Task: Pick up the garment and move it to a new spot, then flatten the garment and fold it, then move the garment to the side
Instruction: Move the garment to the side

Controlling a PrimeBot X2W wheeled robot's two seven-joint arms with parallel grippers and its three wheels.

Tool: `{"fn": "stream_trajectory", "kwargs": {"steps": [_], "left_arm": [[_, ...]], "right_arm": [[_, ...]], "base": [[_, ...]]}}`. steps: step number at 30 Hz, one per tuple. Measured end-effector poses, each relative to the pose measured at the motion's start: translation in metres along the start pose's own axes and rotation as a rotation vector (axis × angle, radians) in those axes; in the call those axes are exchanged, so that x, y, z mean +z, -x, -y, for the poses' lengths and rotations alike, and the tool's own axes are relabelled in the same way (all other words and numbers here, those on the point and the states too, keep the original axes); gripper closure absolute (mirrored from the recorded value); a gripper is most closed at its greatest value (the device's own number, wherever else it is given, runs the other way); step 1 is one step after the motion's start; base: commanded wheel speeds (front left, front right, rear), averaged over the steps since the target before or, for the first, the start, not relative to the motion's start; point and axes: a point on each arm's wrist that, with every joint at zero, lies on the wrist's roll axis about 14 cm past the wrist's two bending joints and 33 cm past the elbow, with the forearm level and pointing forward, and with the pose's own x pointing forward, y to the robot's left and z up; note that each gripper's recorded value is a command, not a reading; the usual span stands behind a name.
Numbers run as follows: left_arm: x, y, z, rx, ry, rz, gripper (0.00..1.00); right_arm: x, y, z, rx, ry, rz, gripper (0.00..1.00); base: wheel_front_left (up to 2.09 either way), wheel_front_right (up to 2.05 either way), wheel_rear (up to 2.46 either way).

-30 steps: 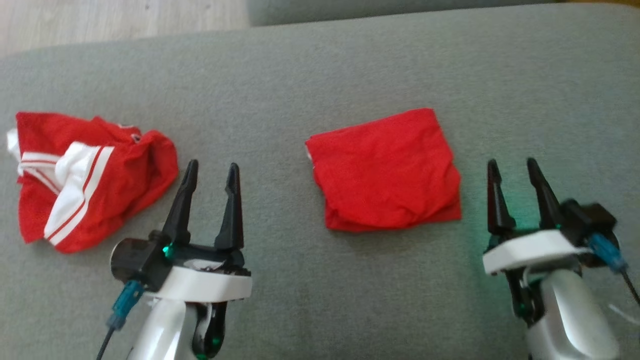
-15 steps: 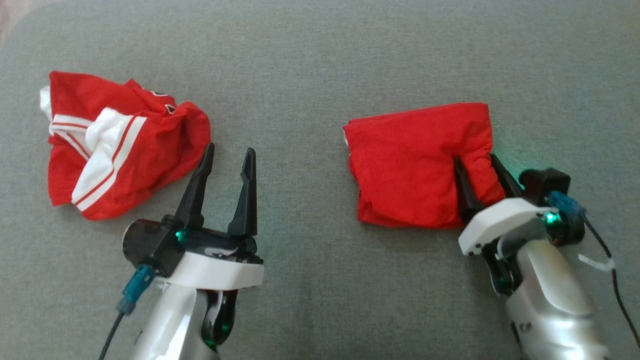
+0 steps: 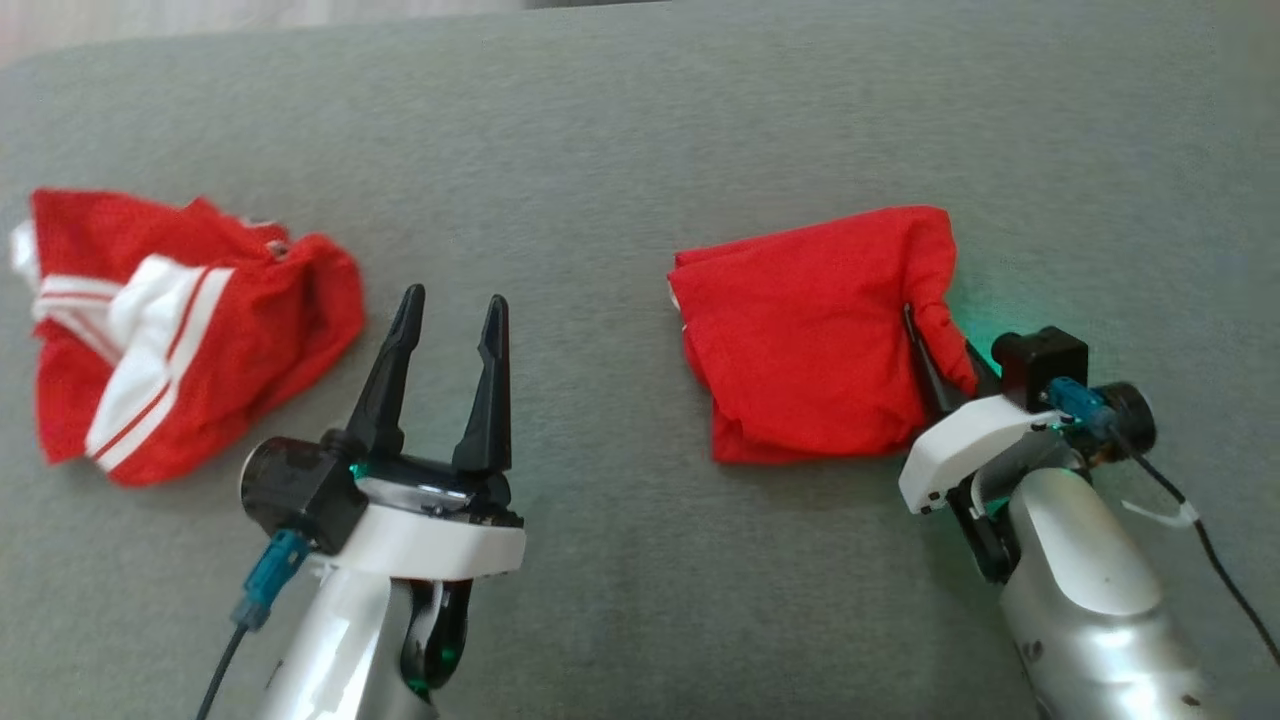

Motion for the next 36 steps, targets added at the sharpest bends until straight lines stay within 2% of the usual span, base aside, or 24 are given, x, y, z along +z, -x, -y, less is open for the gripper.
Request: {"fn": "stream_trajectory", "kwargs": {"steps": [6, 15, 22, 29, 34, 35, 36], "left_arm": [[-0.004, -0.013, 0.027, -0.085, 0.013, -0.001, 0.0], [-0.014, -0.037, 0.061, -0.203, 0.043, -0.007, 0.0], [-0.025, -0.046, 0.052, -0.193, 0.039, -0.026, 0.0], [-0.033, -0.044, 0.036, -0.154, 0.036, -0.046, 0.0], [-0.031, -0.046, 0.032, -0.146, 0.03, -0.04, 0.0], [-0.03, -0.046, 0.032, -0.146, 0.029, -0.039, 0.0], [-0.03, -0.046, 0.032, -0.146, 0.029, -0.039, 0.0]], "right_arm": [[0.013, 0.021, 0.04, -0.078, 0.127, 0.034, 1.0], [0.015, 0.061, 0.156, -0.254, 0.352, -0.058, 1.0], [0.029, 0.069, 0.223, -0.389, 0.373, -0.098, 1.0], [0.023, 0.066, 0.248, -0.443, 0.369, -0.141, 1.0], [0.032, 0.064, 0.261, -0.479, 0.367, -0.121, 1.0], [0.034, 0.064, 0.26, -0.478, 0.373, -0.11, 0.6], [0.036, 0.065, 0.261, -0.481, 0.377, -0.101, 0.0]], "base": [[0.0, 0.0, 0.0], [0.0, 0.0, 0.0], [0.0, 0.0, 0.0], [0.0, 0.0, 0.0], [0.0, 0.0, 0.0], [0.0, 0.0, 0.0], [0.0, 0.0, 0.0]]}}
